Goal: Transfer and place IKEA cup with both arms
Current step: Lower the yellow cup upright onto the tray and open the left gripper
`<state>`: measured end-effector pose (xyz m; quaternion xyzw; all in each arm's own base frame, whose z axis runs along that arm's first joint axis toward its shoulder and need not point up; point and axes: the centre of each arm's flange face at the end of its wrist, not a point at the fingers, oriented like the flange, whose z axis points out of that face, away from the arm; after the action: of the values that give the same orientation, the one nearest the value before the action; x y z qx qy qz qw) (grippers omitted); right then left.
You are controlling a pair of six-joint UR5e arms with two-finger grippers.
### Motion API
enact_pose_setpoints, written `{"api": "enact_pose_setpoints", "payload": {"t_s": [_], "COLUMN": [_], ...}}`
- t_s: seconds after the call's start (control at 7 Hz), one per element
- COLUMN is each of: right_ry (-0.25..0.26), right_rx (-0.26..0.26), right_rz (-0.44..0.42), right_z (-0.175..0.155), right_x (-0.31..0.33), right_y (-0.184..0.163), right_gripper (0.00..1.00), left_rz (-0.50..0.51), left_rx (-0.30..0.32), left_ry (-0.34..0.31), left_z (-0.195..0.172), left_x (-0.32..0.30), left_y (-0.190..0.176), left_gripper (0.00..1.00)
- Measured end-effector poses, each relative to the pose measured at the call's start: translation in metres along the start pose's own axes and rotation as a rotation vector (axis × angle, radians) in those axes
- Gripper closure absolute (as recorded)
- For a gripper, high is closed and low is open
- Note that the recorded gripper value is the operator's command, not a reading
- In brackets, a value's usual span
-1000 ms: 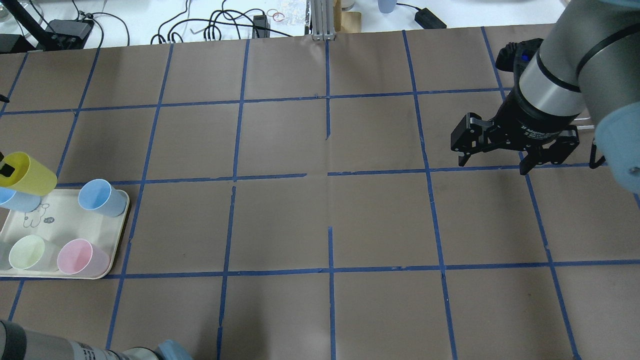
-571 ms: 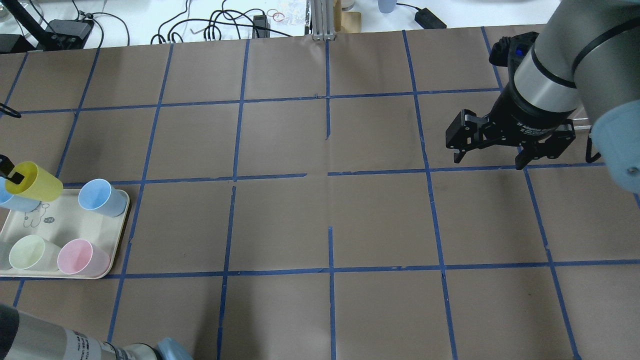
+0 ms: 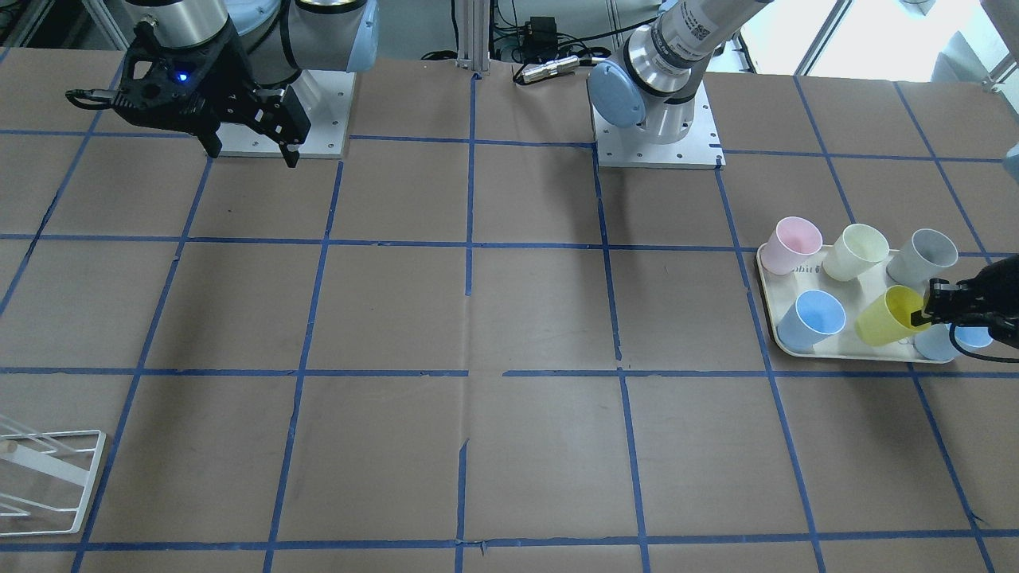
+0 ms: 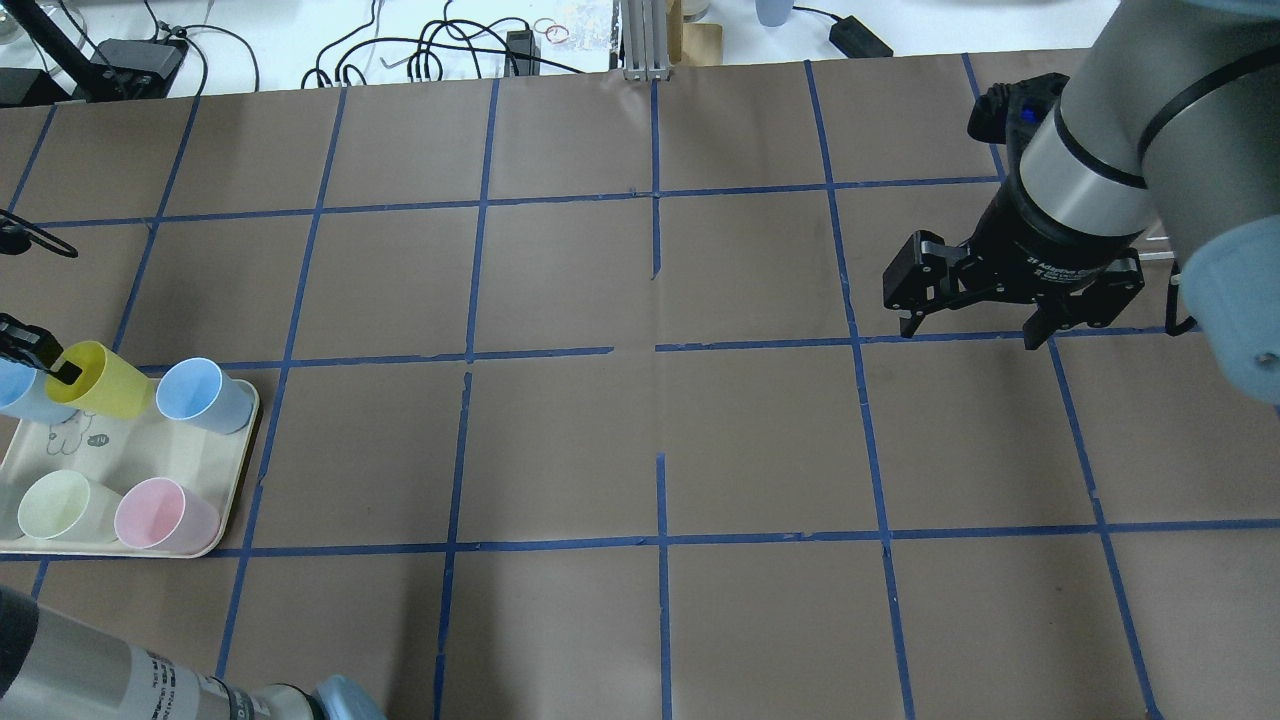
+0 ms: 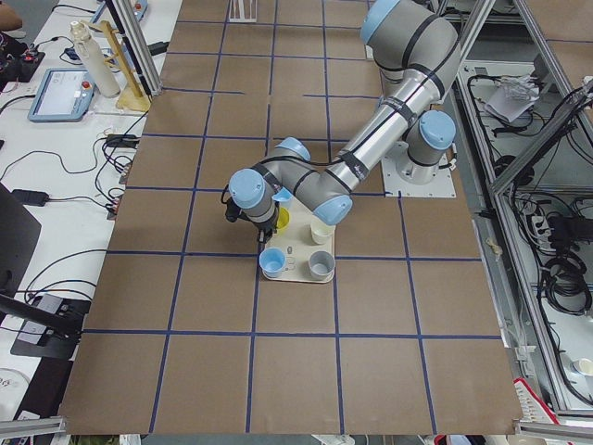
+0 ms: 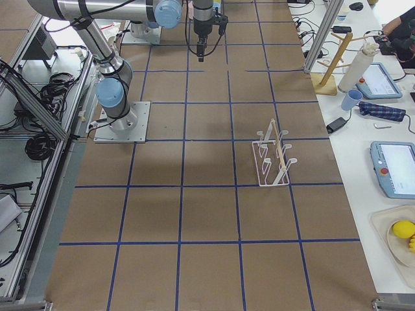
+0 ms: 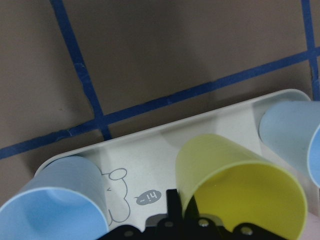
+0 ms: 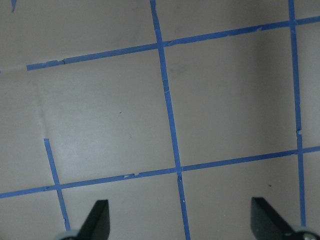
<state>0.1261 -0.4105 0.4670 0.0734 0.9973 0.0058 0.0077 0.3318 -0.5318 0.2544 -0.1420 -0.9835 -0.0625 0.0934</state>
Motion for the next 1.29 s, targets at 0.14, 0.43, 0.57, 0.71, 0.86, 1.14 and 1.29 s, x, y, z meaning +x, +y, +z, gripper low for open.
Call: {"api": "enact_pose_setpoints", "payload": {"t_s": [0.14,0.43,0.57,0.71,0.86,1.14,1.29], "right_ry": [0.001,-0.002,-0.002,0.0,0.001,-0.001,-0.001], "right_rx": [0.0,0.0,-0.002,-0.006,-0.009,-0.01,-0.01], "right_rz": [0.0,0.001,0.001,0.001,0.002,0.003,0.003], "right_z": [0.0,0.0,0.0,0.0,0.001,0.0,0.0], "right_x": [0.0,0.0,0.0,0.0,0.0,0.0,0.0], "right_y": [0.0,0.001,0.001,0.001,0.001,0.002,0.003], "right_gripper": [0.0,0.0,0.0,0.0,0.0,0.0,0.0], "left_rz": [0.0,-0.002,-0.002,-0.002,-0.003,-0.004,-0.003], "left_rx": [-0.006,-0.01,-0.008,-0.008,-0.01,-0.013,-0.014], "left_ry": [0.009,0.014,0.01,0.01,0.013,0.017,0.018], "left_z": [0.006,0.012,0.014,0.016,0.019,0.022,0.022], "left_x": [0.0,-0.001,-0.002,-0.002,-0.001,0.0,0.0], "left_y": [0.0,-0.001,-0.001,-0.001,0.0,0.0,0.0], "left_gripper": [1.0,1.0,1.0,1.0,1.0,0.73,0.67]}}
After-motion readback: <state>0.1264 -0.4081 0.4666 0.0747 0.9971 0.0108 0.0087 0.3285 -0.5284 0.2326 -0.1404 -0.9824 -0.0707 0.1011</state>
